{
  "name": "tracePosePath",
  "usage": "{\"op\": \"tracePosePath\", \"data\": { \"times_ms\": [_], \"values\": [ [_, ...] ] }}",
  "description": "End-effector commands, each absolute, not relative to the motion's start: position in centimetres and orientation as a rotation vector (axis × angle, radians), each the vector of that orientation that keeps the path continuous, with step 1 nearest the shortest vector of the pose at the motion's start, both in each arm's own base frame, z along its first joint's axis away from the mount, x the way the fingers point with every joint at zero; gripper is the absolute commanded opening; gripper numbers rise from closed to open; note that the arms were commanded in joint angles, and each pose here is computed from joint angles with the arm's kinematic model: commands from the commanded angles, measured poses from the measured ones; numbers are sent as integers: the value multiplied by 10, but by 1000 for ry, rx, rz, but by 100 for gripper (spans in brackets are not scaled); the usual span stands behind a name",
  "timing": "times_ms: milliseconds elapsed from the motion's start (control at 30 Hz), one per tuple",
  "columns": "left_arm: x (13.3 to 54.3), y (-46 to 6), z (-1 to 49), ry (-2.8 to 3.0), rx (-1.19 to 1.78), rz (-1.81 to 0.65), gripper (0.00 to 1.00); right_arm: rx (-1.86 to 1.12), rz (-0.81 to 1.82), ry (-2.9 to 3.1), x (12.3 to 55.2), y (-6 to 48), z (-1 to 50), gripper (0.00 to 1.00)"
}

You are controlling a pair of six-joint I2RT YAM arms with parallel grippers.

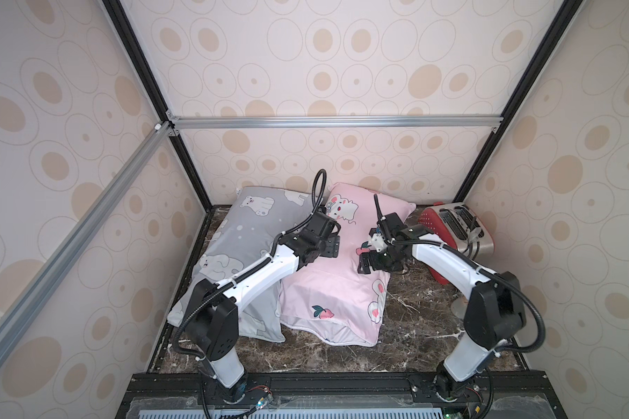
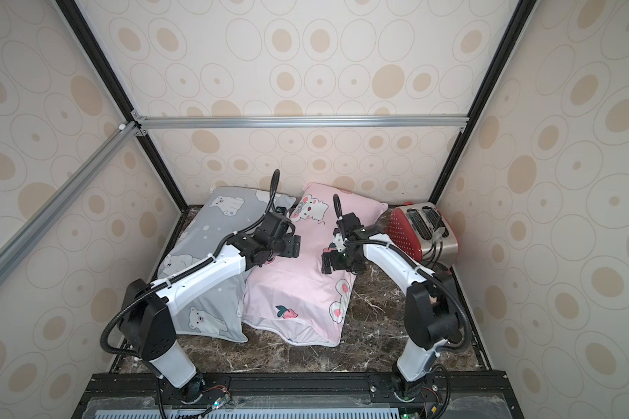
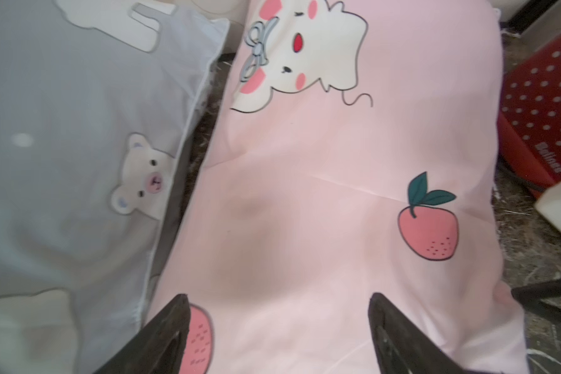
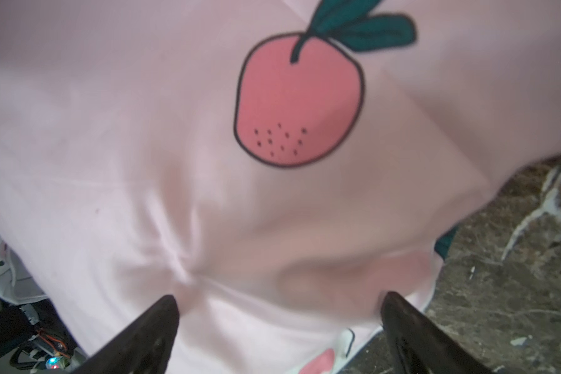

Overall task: Zip up pillowcases
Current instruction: Move the pillowcase to the center of the board, then pick up the pillowcase from the center of the board.

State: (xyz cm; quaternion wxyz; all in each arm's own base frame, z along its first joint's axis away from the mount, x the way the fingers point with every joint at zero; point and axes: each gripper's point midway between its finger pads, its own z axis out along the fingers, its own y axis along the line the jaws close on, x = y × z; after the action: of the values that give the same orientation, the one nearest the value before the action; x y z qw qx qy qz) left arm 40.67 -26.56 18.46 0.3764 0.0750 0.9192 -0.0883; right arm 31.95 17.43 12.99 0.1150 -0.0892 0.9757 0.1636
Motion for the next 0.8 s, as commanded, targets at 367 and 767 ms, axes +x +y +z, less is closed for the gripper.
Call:
{"op": "tracePosePath", "data": {
  "times_ms": [367, 767],
  "values": [
    [456, -289, 67, 2564, 129, -274, 80, -320, 793, 2850, 220, 179, 86, 100],
    [482, -289, 42, 2589, 64, -291, 78, -384, 1311, 2808, 183, 231, 77, 91]
  ]
}}
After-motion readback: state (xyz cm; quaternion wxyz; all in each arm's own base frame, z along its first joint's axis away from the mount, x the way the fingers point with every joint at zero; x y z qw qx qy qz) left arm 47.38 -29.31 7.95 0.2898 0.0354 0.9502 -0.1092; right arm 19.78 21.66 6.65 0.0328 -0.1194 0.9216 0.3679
